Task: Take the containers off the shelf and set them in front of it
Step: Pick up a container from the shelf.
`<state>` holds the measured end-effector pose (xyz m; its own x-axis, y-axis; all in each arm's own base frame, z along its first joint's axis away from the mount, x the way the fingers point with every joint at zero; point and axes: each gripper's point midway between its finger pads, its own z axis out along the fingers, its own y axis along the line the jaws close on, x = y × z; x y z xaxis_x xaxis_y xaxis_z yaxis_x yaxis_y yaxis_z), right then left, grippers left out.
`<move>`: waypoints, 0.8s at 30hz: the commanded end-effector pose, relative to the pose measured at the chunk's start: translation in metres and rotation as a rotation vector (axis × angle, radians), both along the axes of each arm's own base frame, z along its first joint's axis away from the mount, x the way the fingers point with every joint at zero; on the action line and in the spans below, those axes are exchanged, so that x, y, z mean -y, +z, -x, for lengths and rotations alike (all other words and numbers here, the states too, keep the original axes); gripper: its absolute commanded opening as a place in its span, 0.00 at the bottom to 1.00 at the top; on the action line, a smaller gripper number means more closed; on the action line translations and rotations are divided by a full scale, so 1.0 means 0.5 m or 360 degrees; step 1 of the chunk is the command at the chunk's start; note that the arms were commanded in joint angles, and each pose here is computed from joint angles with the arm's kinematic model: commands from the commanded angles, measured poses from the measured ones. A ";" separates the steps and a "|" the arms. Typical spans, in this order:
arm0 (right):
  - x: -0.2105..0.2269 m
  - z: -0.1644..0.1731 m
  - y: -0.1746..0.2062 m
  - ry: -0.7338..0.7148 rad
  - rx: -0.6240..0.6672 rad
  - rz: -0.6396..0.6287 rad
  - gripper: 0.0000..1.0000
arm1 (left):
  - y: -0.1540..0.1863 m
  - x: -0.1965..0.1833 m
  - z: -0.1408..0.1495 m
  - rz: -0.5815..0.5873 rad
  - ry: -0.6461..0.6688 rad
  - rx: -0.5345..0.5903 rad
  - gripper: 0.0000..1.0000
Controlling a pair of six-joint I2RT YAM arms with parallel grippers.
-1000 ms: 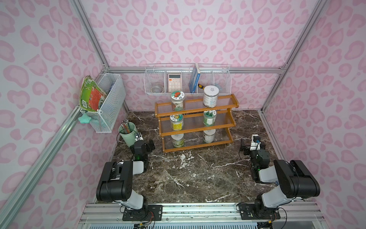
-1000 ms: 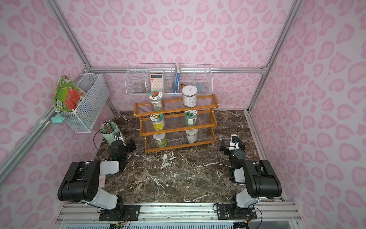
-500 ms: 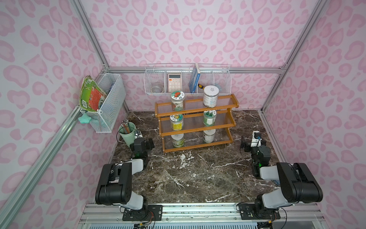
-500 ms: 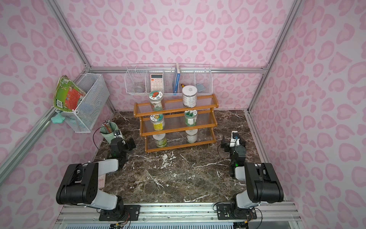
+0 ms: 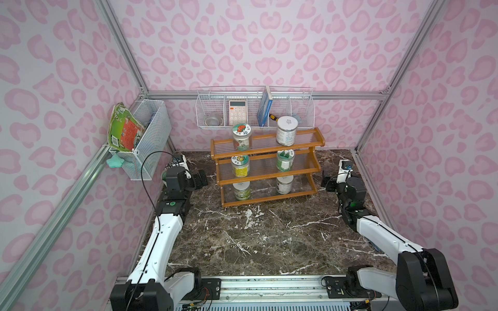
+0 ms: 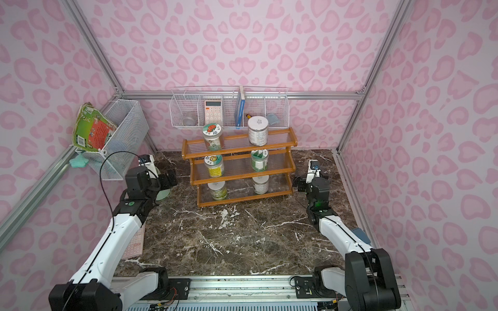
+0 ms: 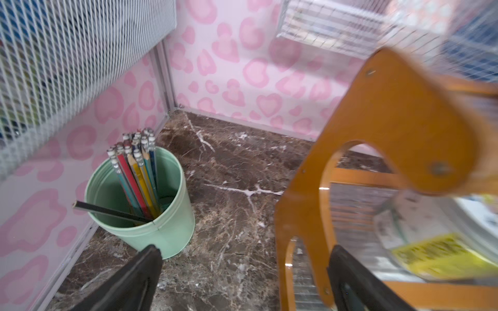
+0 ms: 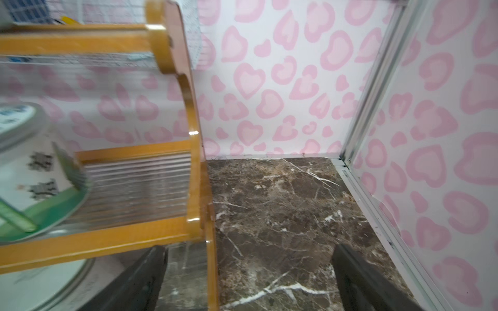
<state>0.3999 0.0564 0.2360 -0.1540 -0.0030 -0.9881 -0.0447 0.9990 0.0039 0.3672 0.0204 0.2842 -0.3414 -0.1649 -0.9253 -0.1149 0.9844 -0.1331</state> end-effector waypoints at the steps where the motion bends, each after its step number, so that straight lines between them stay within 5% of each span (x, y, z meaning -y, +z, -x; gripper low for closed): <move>1: -0.027 0.016 -0.003 0.0050 -0.0117 -0.0011 0.99 | 0.032 0.071 0.048 0.0044 -0.0311 -0.0011 1.00; 12: -0.074 0.058 0.089 0.0261 -0.0102 -0.0098 0.99 | 0.205 0.201 0.029 0.0076 -0.0842 0.0135 0.99; 24: -0.087 0.089 0.121 0.0343 -0.0060 -0.0178 0.99 | 0.237 0.279 -0.080 -0.0011 -0.1021 0.0198 1.00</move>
